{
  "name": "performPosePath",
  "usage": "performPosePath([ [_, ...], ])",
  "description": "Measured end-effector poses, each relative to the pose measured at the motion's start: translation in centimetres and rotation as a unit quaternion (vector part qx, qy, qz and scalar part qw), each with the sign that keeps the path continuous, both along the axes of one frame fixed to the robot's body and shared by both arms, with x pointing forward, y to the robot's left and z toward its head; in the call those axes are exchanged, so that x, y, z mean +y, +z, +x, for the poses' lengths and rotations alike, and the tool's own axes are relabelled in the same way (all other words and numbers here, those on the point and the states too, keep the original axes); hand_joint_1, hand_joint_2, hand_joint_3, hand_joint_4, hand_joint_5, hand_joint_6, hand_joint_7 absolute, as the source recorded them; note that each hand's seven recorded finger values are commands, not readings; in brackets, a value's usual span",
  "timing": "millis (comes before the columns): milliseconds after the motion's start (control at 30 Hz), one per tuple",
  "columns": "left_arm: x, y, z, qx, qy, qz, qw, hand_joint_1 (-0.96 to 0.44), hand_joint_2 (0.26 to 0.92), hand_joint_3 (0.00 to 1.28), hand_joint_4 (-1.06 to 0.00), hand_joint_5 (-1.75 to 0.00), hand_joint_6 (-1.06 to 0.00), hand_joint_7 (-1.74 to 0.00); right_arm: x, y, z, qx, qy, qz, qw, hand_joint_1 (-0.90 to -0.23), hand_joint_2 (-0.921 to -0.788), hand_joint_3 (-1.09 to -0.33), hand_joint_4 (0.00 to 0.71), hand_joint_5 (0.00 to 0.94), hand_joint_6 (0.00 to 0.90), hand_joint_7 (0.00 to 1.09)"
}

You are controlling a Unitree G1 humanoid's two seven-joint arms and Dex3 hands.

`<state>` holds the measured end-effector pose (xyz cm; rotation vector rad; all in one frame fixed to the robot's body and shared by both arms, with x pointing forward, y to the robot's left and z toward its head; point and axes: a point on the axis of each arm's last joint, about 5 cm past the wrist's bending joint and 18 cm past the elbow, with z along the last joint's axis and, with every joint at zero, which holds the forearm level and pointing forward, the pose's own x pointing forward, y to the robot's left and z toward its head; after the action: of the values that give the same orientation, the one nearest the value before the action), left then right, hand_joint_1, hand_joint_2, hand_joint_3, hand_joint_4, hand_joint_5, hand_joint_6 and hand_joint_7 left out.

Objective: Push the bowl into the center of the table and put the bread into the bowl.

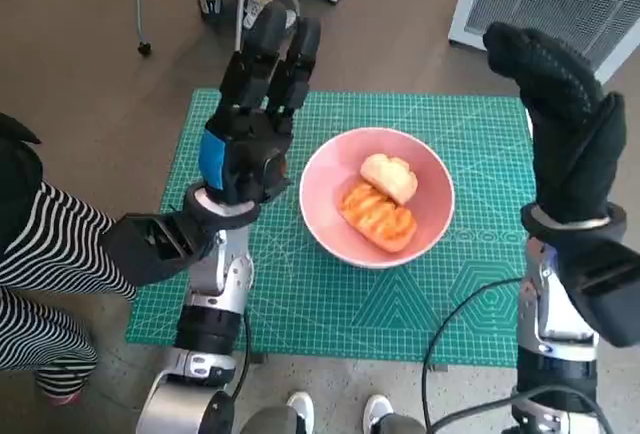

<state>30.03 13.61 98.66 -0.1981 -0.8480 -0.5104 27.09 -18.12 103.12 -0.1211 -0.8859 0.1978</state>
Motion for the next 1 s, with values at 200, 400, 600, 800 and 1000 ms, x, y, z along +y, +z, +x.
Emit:
performPosePath([
  [200,0.3,0.0,0.0,-0.001,0.003,0.004,1.0,-0.77,0.921,0.4,-0.05,-0.02,-0.1,-0.16,0.1,0.0,0.0,0.001,0.002,0.0,1.0,-0.679,-0.921,-0.736,0.142,0.001,0.043,0.43],
  [400,0.6,0.1,0.1,0.001,0.006,0.01,1.0,-0.76,0.921,0.39,-0.04,-0.01,-0.02,-0.3,0.2,0.0,0.02,0.002,0.004,0.002,1.0,-0.689,-0.921,-0.734,0.147,0.003,0.045,0.43],
  [600,1.0,0.0,0.1,0.007,0.01,0.013,1.0,-0.75,0.921,0.38,-0.05,0.0,0.0,-0.34,0.4,-0.1,0.04,0.003,0.007,0.006,1.0,-0.691,-0.921,-0.734,0.148,0.003,0.047,0.42],
  [800,1.1,-0.1,0.2,0.011,0.011,0.013,1.0,-0.74,0.921,0.38,-0.05,-0.01,0.0,-0.36,0.6,-0.2,0.08,0.005,0.009,0.009,0.9999,-0.689,-0.921,-0.736,0.148,0.003,0.052,0.42],
  [1000,1.1,-0.1,0.2,0.011,0.011,0.014,1.0,-0.73,0.921,0.37,-0.06,-0.01,0.0,-0.36,0.6,-0.2,0.13,0.006,0.01,0.009,0.9999,-0.685,-0.921,-0.737,0.148,0.002,0.055,0.42],
])
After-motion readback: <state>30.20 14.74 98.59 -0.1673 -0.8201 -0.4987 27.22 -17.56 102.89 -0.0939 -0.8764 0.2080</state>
